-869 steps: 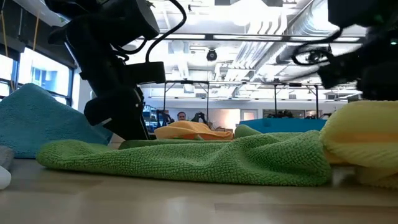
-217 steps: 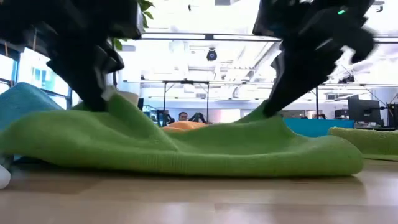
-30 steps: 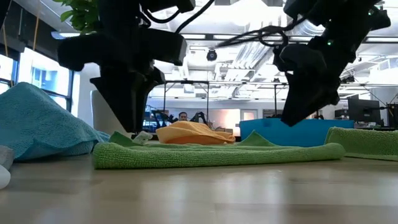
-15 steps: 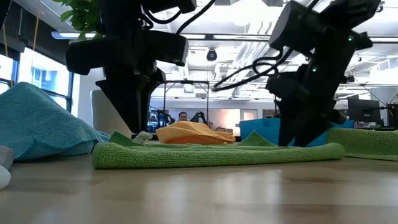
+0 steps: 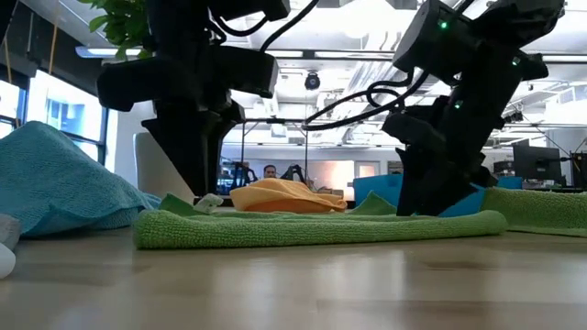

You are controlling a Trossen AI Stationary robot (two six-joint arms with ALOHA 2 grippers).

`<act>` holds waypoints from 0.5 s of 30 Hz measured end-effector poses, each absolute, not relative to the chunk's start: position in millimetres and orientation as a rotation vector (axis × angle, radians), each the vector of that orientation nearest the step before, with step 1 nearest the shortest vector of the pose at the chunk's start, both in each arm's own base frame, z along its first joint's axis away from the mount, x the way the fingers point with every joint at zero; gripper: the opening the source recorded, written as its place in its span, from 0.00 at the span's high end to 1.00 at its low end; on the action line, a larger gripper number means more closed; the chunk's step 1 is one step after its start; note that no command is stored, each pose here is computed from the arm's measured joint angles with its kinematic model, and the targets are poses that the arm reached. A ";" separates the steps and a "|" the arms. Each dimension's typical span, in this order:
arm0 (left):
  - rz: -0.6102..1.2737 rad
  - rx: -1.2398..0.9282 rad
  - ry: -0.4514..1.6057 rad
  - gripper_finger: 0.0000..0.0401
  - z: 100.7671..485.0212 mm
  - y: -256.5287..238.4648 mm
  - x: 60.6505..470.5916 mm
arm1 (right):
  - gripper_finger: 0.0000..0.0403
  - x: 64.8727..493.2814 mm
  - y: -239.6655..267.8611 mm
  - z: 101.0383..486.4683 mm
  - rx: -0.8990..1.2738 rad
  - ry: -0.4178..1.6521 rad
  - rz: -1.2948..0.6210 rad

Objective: Fold microfiber towels
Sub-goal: Fold the green microfiber cloth

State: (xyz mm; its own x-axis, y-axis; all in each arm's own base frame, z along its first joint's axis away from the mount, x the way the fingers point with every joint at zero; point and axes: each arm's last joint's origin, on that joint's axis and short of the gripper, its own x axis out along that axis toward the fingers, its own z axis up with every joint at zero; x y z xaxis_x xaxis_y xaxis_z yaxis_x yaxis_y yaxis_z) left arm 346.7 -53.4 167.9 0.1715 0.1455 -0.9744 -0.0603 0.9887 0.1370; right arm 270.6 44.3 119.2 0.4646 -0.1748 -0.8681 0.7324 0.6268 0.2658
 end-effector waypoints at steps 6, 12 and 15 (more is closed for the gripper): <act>0.138 0.087 1.392 0.74 167.9 -53.4 346.7 | 0.74 270.3 43.9 118.9 0.691 0.918 -0.634; 0.139 0.091 1.407 0.74 168.0 -53.2 345.0 | 0.92 270.3 43.6 118.9 0.697 0.910 -0.646; 0.151 0.109 1.422 0.74 168.7 -53.5 342.6 | 0.98 270.3 43.6 119.0 0.694 0.909 -0.648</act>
